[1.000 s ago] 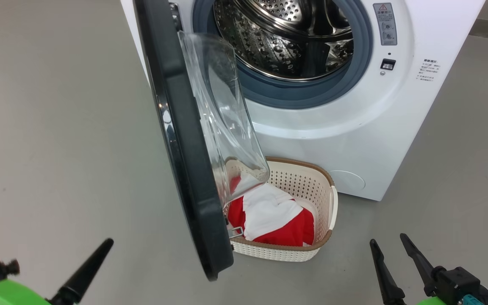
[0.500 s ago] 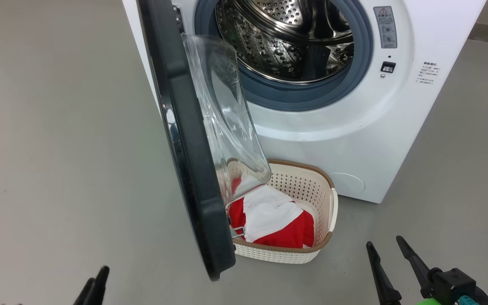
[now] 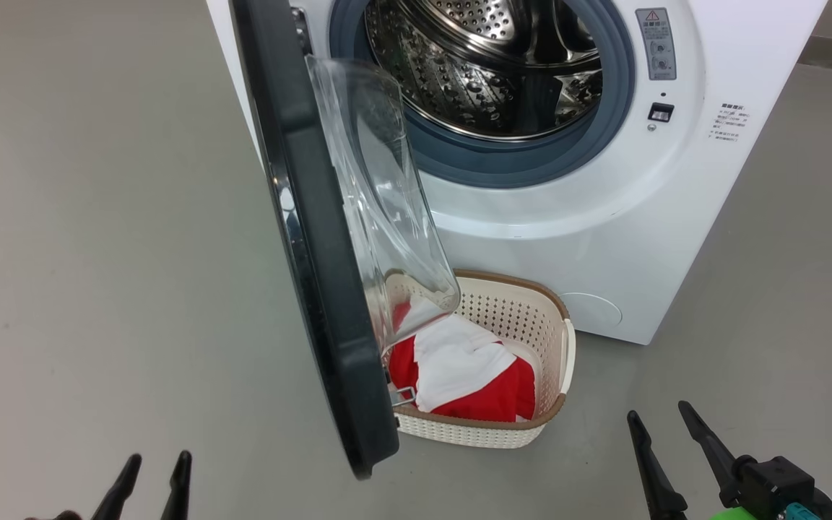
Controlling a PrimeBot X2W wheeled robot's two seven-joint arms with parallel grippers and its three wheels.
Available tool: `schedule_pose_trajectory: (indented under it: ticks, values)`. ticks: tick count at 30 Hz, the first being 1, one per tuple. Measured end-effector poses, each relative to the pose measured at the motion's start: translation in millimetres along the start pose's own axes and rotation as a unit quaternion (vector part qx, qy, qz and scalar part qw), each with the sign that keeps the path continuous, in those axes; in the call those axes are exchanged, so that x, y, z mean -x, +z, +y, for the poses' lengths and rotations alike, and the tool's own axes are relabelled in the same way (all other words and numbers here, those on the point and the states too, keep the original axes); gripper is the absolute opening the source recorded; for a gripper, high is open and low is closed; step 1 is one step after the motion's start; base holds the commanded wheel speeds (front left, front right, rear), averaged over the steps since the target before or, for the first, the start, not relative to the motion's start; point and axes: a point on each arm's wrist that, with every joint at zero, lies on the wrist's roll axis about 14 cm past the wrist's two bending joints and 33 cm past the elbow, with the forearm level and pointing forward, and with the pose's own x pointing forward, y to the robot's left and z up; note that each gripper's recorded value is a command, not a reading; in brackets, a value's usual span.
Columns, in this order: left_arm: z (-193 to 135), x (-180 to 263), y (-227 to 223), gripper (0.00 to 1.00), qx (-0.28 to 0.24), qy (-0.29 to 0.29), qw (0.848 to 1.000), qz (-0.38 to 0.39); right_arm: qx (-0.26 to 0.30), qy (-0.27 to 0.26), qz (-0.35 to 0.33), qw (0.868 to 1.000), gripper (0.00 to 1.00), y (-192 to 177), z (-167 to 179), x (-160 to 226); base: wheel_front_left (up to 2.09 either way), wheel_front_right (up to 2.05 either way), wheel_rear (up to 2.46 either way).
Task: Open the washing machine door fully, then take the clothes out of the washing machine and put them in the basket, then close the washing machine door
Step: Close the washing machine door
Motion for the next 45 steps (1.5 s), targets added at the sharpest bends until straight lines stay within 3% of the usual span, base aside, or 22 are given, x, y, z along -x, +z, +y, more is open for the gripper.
schedule_pose_trajectory:
  ticks: [4, 8, 31, 32, 34, 35, 36, 37, 42, 45]
  values:
    - [-15, -2, 12, 1.0, -0.065, -0.014, 0.997, -0.026, 0.0, -0.005, -0.002, 1.0, 1.0, 1, -3, 0, 0.0, 0.0, 0.0]
    - [-17, 2, 19, 1.0, -0.09, -0.004, 0.995, -0.046, 0.0, -0.01, -0.005, 1.0, 1.0, 3, -6, 1, 0.0, 0.0, 0.0]
    - [-18, 12, 4, 1.0, -0.087, 0.006, 0.996, -0.03, 0.001, -0.01, -0.01, 1.0, 1.0, 7, -6, 1, 0.0, 0.0, 0.0]
    - [-18, 11, 5, 0.92, -0.084, 0.007, 0.996, -0.032, 0.001, -0.01, -0.01, 1.0, 1.0, 7, -6, 1, 0.0, 0.0, 0.0]
    - [-18, 11, 6, 0.47, -0.07, 0.008, 0.997, -0.036, 0.001, -0.011, -0.01, 1.0, 1.0, 7, -6, 1, 0.0, 0.0, 0.0]
    - [-18, 11, 8, 0.34, -0.062, 0.008, 0.997, -0.039, 0.001, -0.011, -0.01, 1.0, 1.0, 7, -6, 2, 0.0, 0.0, 0.0]
    - [-18, 10, 10, 0.06, -0.054, 0.009, 0.998, -0.042, 0.001, -0.011, -0.01, 1.0, 1.0, 7, -7, 2, 0.0, 0.0, 0.0]
    - [-18, 10, 10, 0.0, -0.038, 0.011, 0.998, -0.044, 0.001, -0.012, -0.01, 1.0, 1.0, 7, -7, 2, 0.0, 0.0, 0.0]
    - [-30, 2, 23, 0.0, 0.068, -0.005, 0.995, -0.068, 0.0, -0.015, -0.01, 1.0, 1.0, 6, -9, 4, 0.0, 0.0, 0.0]
    - [-25, -5, 47, 0.0, 0.171, 0.003, 0.979, -0.109, -0.004, -0.019, -0.01, 1.0, 1.0, 6, -11, 5, 0.0, 0.0, 0.0]
